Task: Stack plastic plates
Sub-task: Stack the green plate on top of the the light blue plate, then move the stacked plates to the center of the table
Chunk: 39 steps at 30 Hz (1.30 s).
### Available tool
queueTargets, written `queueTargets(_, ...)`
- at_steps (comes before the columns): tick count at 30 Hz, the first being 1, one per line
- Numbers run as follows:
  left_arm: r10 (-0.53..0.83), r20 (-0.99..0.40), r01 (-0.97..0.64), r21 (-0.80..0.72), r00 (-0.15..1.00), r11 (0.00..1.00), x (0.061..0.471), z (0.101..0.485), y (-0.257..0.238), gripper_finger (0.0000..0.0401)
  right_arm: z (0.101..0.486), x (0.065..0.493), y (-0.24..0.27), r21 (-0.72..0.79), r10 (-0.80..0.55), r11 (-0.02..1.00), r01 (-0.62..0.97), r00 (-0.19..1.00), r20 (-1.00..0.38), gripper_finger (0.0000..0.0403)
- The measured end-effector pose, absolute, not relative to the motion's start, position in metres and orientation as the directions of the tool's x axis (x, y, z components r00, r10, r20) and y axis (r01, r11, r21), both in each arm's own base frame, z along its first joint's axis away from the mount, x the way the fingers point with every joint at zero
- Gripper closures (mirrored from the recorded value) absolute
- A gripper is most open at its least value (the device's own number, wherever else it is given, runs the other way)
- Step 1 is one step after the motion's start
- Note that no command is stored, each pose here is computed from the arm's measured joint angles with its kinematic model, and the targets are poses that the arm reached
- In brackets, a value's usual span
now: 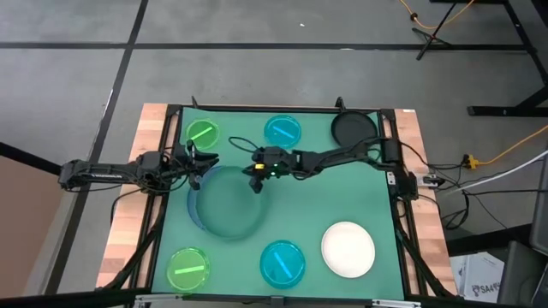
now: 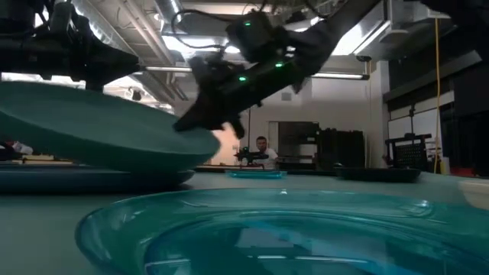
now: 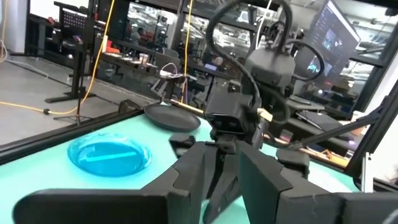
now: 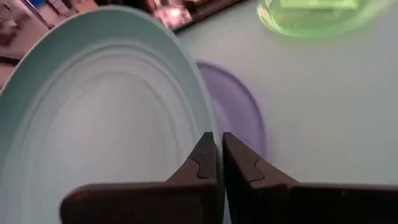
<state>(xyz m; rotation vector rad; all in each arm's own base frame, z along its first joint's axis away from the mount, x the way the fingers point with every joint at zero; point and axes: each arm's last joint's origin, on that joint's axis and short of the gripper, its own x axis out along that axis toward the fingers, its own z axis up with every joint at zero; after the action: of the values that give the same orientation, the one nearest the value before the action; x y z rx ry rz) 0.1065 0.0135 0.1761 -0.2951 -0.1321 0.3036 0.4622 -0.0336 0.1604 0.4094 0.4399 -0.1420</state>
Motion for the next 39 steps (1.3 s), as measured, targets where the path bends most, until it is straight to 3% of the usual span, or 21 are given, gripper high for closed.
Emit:
queueTargets(8, 0.31, 0.082, -0.272, -0.305, 0.947, 0.913, 0.107, 0.176, 0.013, 0.0316, 0.153, 0.495, -0.036, 0.353, -0.048, 0.908, 0.225, 0.894, -0.445, 0.0403)
queueTargets(18, 0.299, 0.083, -0.262, -0.302, 0.951, 0.917, 0.107, 0.176, 0.013, 0.0316, 0.133, 0.503, -0.038, 0.339, -0.073, 0.904, 0.259, 0.877, -0.475, 0.0399)
queueTargets(26, 0.299, 0.082, -0.263, -0.302, 0.951, 0.916, 0.107, 0.176, 0.013, 0.0316, 0.133, 0.502, -0.038, 0.322, -0.057, 0.916, 0.239, 0.872, -0.487, 0.0308)
queueTargets(30, 0.3, 0.082, -0.262, -0.304, 0.951, 0.916, 0.107, 0.176, 0.013, 0.0316, 0.15, 0.493, -0.041, 0.239, -0.034, 0.951, 0.196, 0.836, -0.548, 0.0268)
queueTargets(39, 0.3, 0.075, -0.262, -0.318, 0.951, 0.911, 0.107, 0.175, 0.013, 0.0316, 0.178, 0.451, -0.025, 0.02, -0.048, 0.996, 0.082, 0.75, -0.66, 0.0251)
